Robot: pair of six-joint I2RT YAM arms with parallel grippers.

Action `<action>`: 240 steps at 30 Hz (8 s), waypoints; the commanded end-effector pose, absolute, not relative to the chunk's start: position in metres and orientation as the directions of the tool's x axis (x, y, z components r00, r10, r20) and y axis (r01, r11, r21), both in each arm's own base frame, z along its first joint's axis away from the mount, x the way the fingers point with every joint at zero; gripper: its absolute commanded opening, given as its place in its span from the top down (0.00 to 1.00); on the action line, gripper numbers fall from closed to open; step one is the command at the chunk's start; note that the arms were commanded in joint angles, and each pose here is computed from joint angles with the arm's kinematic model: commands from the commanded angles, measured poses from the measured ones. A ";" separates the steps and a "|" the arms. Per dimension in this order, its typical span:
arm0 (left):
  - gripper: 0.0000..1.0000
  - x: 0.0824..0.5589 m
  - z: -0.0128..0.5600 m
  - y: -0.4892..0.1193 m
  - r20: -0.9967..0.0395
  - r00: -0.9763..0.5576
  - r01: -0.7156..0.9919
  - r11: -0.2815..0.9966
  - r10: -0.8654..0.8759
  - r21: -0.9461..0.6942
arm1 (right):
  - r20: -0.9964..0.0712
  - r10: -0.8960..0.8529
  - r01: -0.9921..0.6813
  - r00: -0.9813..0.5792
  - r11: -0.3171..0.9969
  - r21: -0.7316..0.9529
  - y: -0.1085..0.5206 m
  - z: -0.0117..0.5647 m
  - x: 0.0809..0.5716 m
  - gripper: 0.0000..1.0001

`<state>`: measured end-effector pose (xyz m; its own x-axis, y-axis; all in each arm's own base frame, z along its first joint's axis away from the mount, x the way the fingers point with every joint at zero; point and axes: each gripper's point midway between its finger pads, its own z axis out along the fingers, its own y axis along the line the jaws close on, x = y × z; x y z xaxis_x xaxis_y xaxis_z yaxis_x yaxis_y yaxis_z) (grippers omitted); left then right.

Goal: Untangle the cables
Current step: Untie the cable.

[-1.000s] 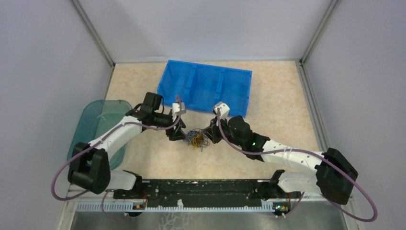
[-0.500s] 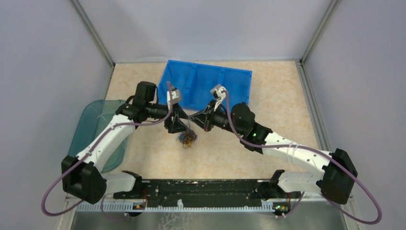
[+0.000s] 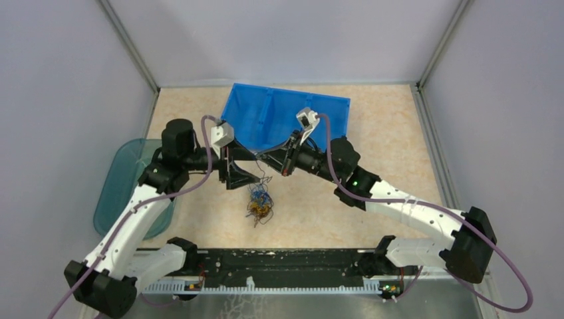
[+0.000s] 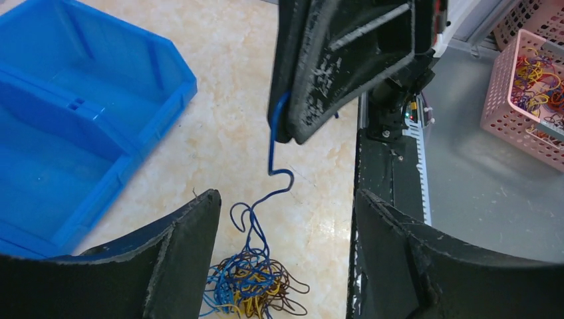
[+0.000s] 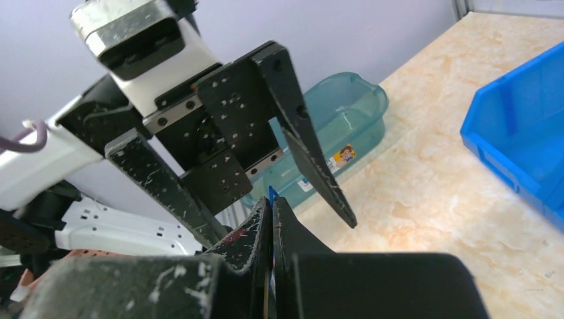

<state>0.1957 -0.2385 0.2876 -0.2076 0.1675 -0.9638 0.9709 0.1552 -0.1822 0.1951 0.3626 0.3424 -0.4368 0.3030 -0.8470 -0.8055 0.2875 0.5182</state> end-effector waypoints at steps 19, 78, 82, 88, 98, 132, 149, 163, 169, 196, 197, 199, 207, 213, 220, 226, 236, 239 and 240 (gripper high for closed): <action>0.54 0.186 0.310 -0.252 -0.993 -0.118 0.985 0.123 -0.003 -0.117 | -0.818 0.397 -0.881 -0.417 0.045 0.471 0.362 0.431 0.159 1.00; 1.00 0.182 0.463 -0.235 -0.983 0.081 0.961 0.274 -0.167 0.032 | -0.931 0.318 -0.918 -0.180 0.286 0.275 0.400 0.294 0.205 0.58; 1.00 0.183 0.488 -0.230 -0.970 0.163 0.944 0.315 -0.182 0.099 | -0.925 0.315 -0.905 -0.211 0.296 0.307 0.401 0.274 0.202 0.51; 1.00 0.181 0.520 -0.224 -0.949 0.238 0.923 0.353 -0.207 0.154 | -0.911 0.326 -0.883 -0.253 0.307 0.355 0.402 0.257 0.202 0.65; 1.00 0.179 0.556 -0.211 -0.906 0.367 0.865 0.436 -0.212 0.248 | -0.898 0.343 -0.852 -0.274 0.347 0.392 0.385 0.240 0.200 1.00; 1.00 0.166 0.671 -0.173 -0.675 0.710 0.613 0.646 -0.199 0.455 | -0.895 0.282 -0.842 -0.345 0.327 0.428 0.399 0.206 0.179 0.80; 1.00 0.161 0.690 -0.176 -0.660 0.716 0.624 0.630 -0.225 0.462 | -0.933 0.219 -0.881 -0.286 0.322 0.346 0.449 0.212 0.180 0.49; 1.00 0.168 0.664 -0.179 -0.706 0.681 0.645 0.616 -0.194 0.452 | -0.946 0.225 -0.904 -0.234 0.309 0.297 0.459 0.220 0.182 0.48; 1.00 0.170 0.653 -0.181 -0.724 0.665 0.658 0.604 -0.184 0.450 | -0.956 0.204 -0.907 -0.211 0.324 0.269 0.458 0.224 0.184 1.00; 0.18 0.179 0.298 -0.205 -0.961 -0.193 0.910 0.404 0.200 -0.098 | -0.911 0.383 -0.904 -0.153 0.317 0.285 0.392 0.304 0.164 1.00; 0.18 0.166 0.290 -0.208 -0.951 -0.209 0.933 0.338 0.230 -0.124 | -0.907 0.391 -0.906 -0.155 0.310 0.288 0.391 0.307 0.163 1.00; 0.17 0.146 0.280 -0.213 -0.936 -0.237 0.957 0.229 0.261 -0.179 | -0.903 0.400 -0.911 -0.159 0.293 0.290 0.390 0.311 0.160 1.00; 0.18 0.151 0.296 -0.204 -0.945 0.083 0.979 0.153 0.316 0.137 | -0.926 0.334 -0.941 -0.177 0.217 0.258 0.394 0.304 0.142 1.00; 0.20 0.149 0.312 -0.206 -0.950 -0.019 0.984 0.173 0.313 0.038 | -0.929 0.322 -0.946 -0.181 0.202 0.254 0.391 0.304 0.136 1.00; 0.19 0.156 0.325 -0.220 -0.847 -0.531 0.802 0.332 0.014 -0.497 | -0.923 0.344 -0.941 -0.170 0.220 0.255 0.387 0.309 0.140 1.00; 0.15 0.161 0.324 -0.215 -0.724 -0.683 0.667 0.319 -0.101 -0.674 | -0.924 0.349 -0.943 -0.158 0.225 0.247 0.388 0.314 0.141 1.00; 0.09 0.158 0.315 -0.220 -0.638 -0.762 0.602 0.242 -0.111 -0.761 | -0.919 0.358 -0.942 -0.162 0.221 0.252 0.395 0.317 0.144 1.00; 0.11 0.163 0.315 -0.220 -0.609 -0.782 0.570 0.239 -0.136 -0.786 | -0.916 0.363 -0.940 -0.171 0.217 0.262 0.400 0.318 0.146 1.00; 0.12 0.163 0.315 -0.219 -0.599 -0.789 0.561 0.234 -0.138 -0.794 | -0.914 0.367 -0.939 -0.171 0.219 0.264 0.401 0.318 0.147 1.00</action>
